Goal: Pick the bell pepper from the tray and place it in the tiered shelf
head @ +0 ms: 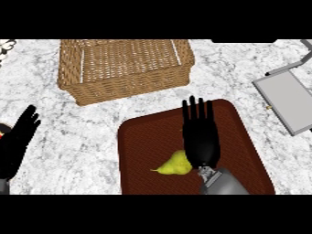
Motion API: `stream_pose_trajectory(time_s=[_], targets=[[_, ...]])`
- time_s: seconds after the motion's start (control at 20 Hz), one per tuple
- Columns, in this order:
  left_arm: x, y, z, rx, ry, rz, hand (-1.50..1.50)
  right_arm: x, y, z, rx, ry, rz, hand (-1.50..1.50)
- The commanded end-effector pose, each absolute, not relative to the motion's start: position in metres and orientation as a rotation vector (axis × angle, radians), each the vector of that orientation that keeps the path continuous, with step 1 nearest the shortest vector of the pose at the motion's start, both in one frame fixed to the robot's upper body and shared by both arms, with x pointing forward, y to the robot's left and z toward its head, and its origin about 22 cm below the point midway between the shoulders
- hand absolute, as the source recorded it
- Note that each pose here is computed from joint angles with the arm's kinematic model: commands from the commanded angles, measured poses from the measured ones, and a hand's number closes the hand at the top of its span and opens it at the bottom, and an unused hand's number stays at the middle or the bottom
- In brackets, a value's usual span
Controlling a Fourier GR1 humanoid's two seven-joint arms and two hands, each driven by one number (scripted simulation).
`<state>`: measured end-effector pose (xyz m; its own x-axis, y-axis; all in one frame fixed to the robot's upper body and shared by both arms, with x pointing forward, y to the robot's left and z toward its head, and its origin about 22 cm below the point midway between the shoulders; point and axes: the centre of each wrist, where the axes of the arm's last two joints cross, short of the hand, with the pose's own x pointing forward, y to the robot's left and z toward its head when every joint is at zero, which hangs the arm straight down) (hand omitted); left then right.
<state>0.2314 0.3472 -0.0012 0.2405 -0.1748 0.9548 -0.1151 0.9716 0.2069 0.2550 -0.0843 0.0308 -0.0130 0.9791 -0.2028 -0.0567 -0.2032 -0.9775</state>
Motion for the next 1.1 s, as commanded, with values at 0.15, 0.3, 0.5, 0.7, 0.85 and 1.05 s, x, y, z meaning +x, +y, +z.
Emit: stream_pose_trajectory(time_s=[0.15, 0.3, 0.5, 0.7, 0.85, 1.05], targets=[[0.242, 0.348, -0.002, 0.251, -1.328, -0.047, 0.0, 0.257, -0.101, -0.001, -1.296, -1.109, 1.405, -1.5], [0.226, 0.358, 0.002, 0.248, -1.338, -0.034, 0.0, 0.283, -0.122, -0.008, -1.297, -1.091, 1.384, -1.5], [0.227, 0.338, -0.013, 0.263, -1.336, -0.055, 0.0, 0.284, -0.105, -0.009, -1.276, -1.075, 1.39, -1.5], [0.221, 0.347, 0.011, 0.242, -1.321, -0.063, 0.0, 0.275, -0.095, -0.001, -1.212, -1.076, 1.385, 1.5], [0.217, 0.347, 0.009, 0.246, -1.344, -0.041, 0.0, 0.284, -0.108, -0.006, -1.251, -1.059, 1.446, 1.5], [0.236, 0.351, 0.005, 0.241, -1.324, -0.056, 0.0, 0.312, -0.113, -0.009, -1.297, -1.083, 1.45, 1.5]])
